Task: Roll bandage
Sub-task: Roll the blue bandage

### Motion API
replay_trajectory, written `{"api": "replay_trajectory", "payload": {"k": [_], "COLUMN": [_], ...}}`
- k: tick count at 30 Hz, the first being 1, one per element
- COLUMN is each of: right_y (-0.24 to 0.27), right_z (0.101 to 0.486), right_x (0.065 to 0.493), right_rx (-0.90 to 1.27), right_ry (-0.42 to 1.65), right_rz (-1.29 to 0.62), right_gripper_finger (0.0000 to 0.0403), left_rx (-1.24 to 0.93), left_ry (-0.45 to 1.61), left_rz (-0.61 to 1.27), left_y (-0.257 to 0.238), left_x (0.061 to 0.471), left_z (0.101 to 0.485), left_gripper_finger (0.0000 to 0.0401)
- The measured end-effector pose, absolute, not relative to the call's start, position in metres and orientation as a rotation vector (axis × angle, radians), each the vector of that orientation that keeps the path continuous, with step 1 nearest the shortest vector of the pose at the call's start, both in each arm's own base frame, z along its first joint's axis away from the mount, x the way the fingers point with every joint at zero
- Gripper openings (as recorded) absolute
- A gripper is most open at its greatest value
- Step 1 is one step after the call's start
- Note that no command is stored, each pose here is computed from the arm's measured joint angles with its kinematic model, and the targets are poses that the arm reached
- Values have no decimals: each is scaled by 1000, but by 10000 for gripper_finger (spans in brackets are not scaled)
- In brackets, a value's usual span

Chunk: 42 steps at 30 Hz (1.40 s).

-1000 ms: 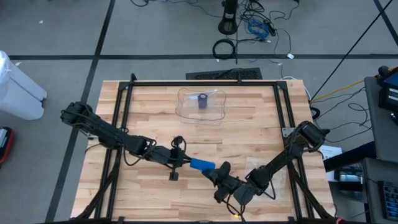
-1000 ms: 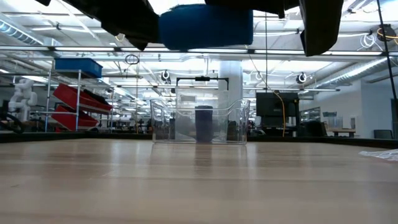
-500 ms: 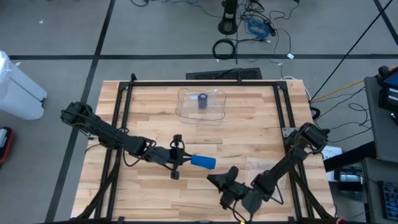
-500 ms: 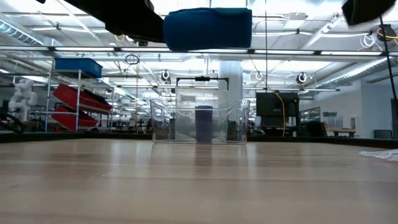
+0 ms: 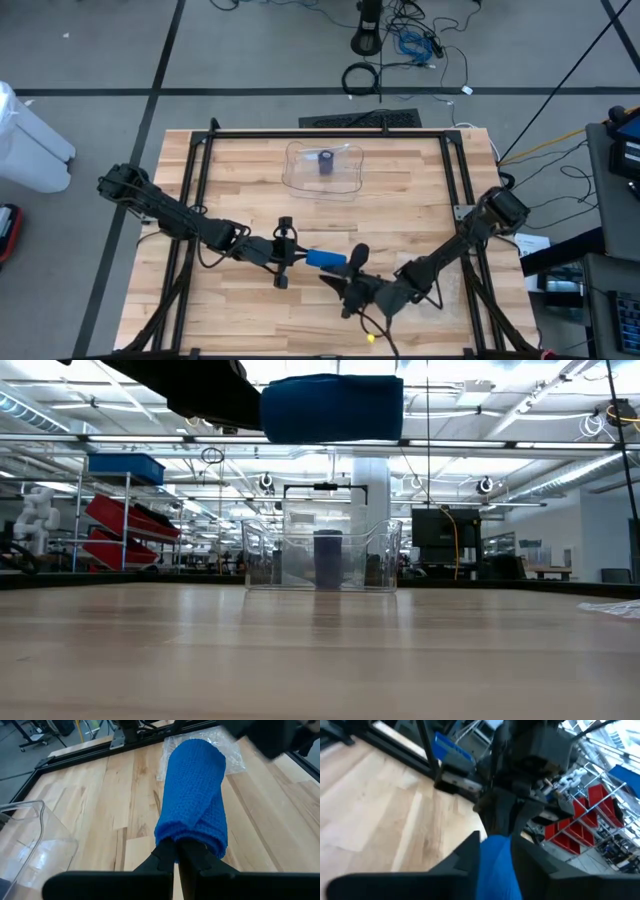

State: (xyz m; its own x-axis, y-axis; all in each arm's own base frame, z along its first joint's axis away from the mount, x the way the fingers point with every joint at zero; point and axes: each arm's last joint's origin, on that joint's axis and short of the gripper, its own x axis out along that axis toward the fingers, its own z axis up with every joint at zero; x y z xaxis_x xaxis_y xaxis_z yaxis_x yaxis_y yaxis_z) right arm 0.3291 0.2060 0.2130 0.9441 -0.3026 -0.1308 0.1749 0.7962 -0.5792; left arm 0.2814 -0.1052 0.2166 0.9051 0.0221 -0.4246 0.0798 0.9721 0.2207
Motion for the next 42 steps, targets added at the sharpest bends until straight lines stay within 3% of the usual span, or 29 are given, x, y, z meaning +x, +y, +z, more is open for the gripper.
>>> {"api": "replay_trajectory", "payload": {"k": [4,8,21,31,42], "right_y": [200,198,193,190,202], "right_z": [210,207,203,200,198], "right_x": [332,333,334,334,326], "right_rx": [-622,-609,-648,-640,-698], "right_ry": [256,272,320,344,352], "right_rz": [-264,-268,-268,-276,-228], "right_gripper_finger": [139,149,53,6,0], "left_rx": [237,236,231,213,218], "left_ry": [441,441,439,448,459], "left_rz": [-30,-31,-33,-28,-30], "left_y": [-105,-105,-105,-105,-105], "left_x": [281,281,281,281,280], "left_z": [216,216,217,216,215], "left_gripper_finger": [6,6,6,6,6]}}
